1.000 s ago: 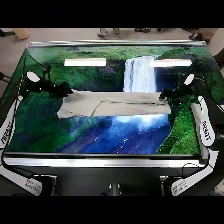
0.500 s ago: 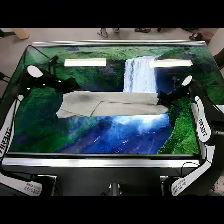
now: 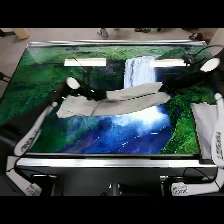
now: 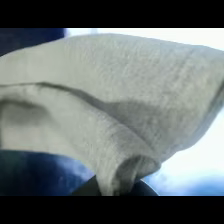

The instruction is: Fold the shirts.

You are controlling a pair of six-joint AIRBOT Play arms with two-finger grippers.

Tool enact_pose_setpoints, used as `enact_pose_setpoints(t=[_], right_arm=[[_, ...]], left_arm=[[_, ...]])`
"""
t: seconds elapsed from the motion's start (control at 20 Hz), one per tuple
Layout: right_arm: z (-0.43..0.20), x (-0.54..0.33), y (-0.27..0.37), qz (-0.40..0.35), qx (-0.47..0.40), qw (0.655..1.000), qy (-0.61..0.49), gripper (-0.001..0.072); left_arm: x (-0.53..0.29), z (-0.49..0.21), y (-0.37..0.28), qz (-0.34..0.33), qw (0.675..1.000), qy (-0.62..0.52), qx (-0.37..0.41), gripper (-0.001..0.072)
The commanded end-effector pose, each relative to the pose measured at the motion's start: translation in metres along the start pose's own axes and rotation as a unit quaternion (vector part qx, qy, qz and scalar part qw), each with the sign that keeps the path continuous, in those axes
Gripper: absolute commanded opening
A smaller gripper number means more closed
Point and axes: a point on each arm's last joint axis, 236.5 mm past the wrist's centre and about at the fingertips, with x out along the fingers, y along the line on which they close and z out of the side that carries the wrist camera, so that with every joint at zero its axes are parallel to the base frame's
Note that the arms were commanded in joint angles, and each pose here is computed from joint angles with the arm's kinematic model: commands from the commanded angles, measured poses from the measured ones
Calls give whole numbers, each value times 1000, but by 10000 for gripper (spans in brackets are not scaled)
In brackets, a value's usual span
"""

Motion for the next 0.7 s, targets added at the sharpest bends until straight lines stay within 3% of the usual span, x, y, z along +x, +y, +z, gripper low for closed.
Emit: enact_pose_setpoints(t=[0.0,0.3,0.45,0.65], right_arm=[[-25,-66,47,16,-37,999,-24,27],[-73,-122,78,15,-57,998,-18,27],[-47,-122,89,37,-47,996,-70,27],[-19,-64,142,123,-50,989,-71,28]], left_arm=[[68,-42,-48,-82,993,36,-79,26],[132,-78,-124,-184,965,12,-184,26],[108,-56,-130,-193,976,-21,-100,23],[-12,37,-109,-121,982,-134,47,22]])
